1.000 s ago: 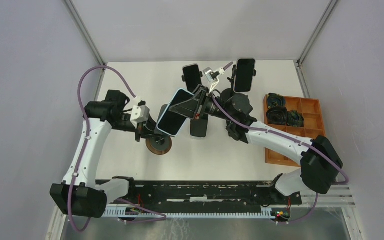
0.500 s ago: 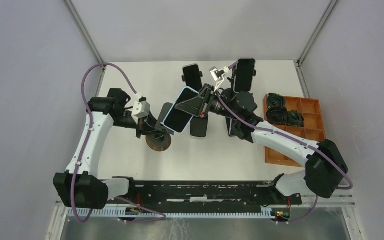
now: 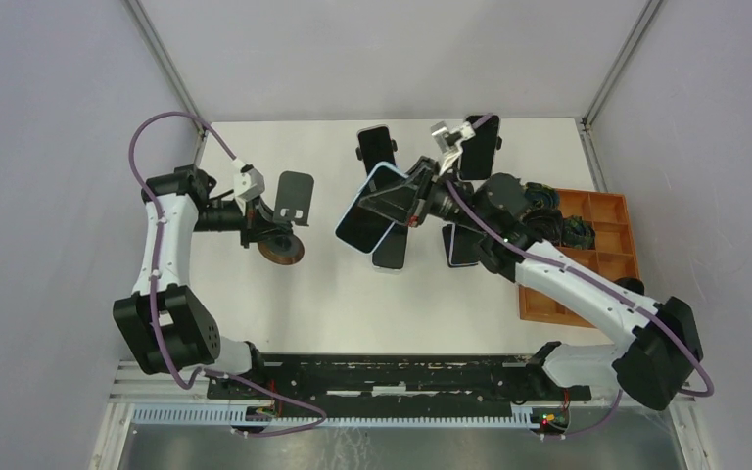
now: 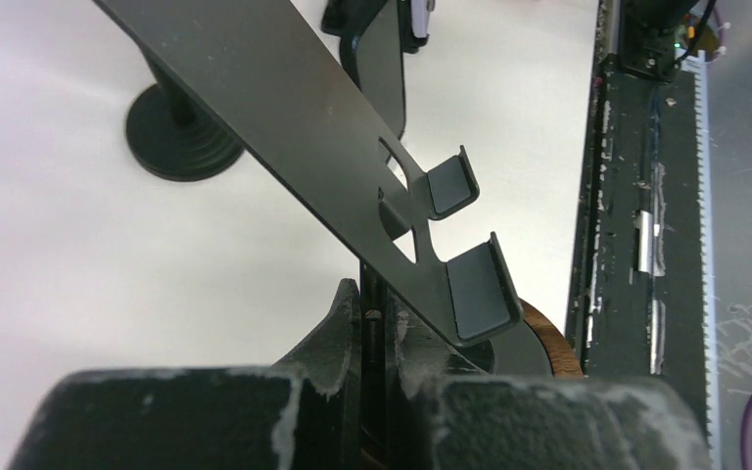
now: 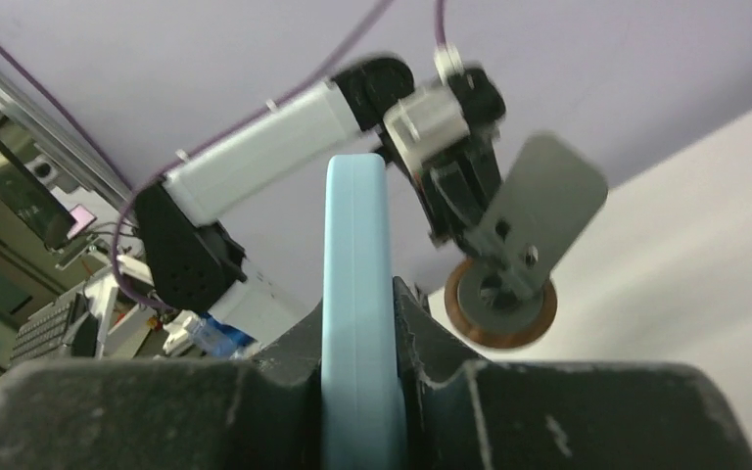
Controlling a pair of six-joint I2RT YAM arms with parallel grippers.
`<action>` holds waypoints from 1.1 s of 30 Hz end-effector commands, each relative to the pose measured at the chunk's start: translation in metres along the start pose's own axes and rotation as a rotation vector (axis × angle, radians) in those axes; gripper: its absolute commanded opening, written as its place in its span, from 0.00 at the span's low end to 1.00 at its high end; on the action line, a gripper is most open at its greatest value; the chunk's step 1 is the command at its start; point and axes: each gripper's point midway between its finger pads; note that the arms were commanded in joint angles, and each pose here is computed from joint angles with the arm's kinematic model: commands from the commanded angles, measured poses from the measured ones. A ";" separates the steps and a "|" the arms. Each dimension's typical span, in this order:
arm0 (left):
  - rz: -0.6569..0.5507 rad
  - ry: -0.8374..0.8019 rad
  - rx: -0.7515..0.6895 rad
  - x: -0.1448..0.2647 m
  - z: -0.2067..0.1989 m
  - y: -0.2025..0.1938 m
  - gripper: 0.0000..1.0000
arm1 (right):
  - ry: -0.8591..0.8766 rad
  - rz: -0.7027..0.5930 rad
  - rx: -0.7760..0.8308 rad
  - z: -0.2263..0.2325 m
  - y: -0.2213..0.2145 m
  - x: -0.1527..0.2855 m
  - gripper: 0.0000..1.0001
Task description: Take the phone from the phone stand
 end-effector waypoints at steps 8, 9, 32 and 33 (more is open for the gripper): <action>-0.132 0.104 -0.177 0.027 0.017 0.076 0.02 | -0.190 0.405 -0.172 -0.073 -0.182 -0.048 0.00; -0.137 0.111 -0.174 0.029 0.018 0.076 0.02 | -0.202 0.426 -0.181 -0.078 -0.194 -0.053 0.00; -0.154 0.151 -0.155 0.034 0.016 0.057 0.02 | -0.519 0.632 -0.341 -0.189 -0.346 -0.062 0.40; -0.156 0.150 -0.152 0.034 0.016 0.056 0.02 | -0.538 0.629 -0.336 -0.192 -0.345 -0.060 0.48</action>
Point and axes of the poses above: each gripper's point midway between its finger pads, its own x axis back along the fingers, its own z axis along the line the jaws close on, y = z × x, and after that the axes turned 3 degrees about -x, right-handed
